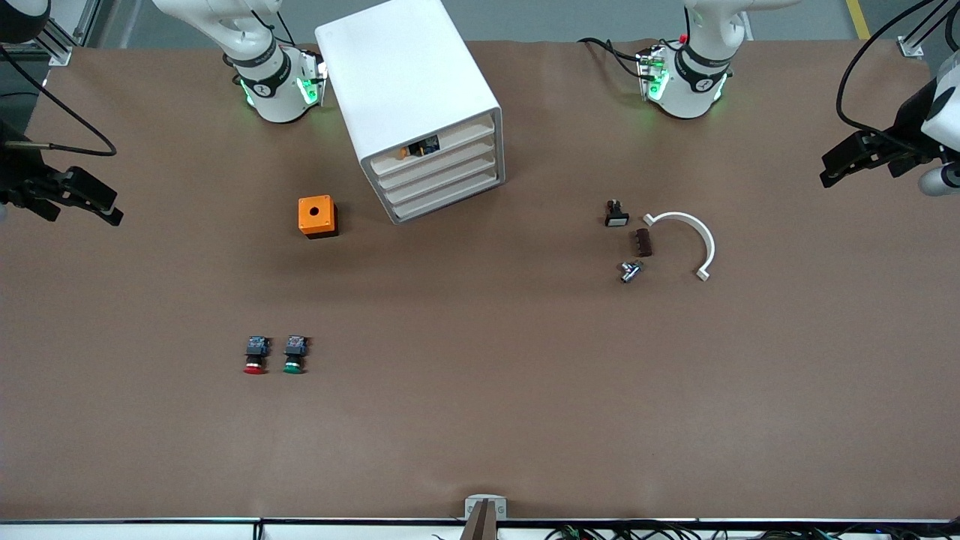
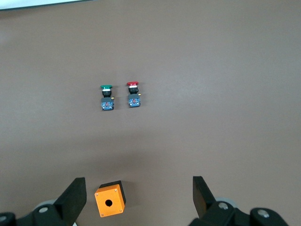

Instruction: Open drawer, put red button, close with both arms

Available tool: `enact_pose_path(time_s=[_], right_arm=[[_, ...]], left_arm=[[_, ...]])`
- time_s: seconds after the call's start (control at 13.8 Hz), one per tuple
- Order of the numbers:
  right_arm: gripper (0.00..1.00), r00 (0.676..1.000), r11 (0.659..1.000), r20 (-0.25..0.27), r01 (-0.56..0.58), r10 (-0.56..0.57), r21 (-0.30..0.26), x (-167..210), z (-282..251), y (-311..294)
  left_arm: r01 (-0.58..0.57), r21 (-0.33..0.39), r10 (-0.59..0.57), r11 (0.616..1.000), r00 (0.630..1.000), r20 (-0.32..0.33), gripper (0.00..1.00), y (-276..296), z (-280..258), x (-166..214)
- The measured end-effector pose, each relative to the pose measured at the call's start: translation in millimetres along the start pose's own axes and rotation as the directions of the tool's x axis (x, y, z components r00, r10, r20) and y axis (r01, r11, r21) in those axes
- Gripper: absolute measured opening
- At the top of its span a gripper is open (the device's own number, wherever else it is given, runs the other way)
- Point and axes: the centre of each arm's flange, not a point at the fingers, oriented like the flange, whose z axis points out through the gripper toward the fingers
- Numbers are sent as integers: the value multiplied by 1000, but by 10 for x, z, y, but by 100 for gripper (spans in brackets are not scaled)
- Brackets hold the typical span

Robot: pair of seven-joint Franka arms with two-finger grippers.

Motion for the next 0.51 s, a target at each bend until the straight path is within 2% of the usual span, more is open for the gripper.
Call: enact_pose_path(time_s=[0.36, 0.51], right_arm=[[100, 1000, 1000, 0, 0, 0, 0, 0, 0, 0], [100, 1000, 1000, 0, 0, 0, 0, 0, 0, 1]], left_arm=[[1, 3, -1, 1000, 1000, 14, 100, -5, 16, -10], [-3, 6, 2, 1000, 999, 43, 100, 15, 140, 50]])
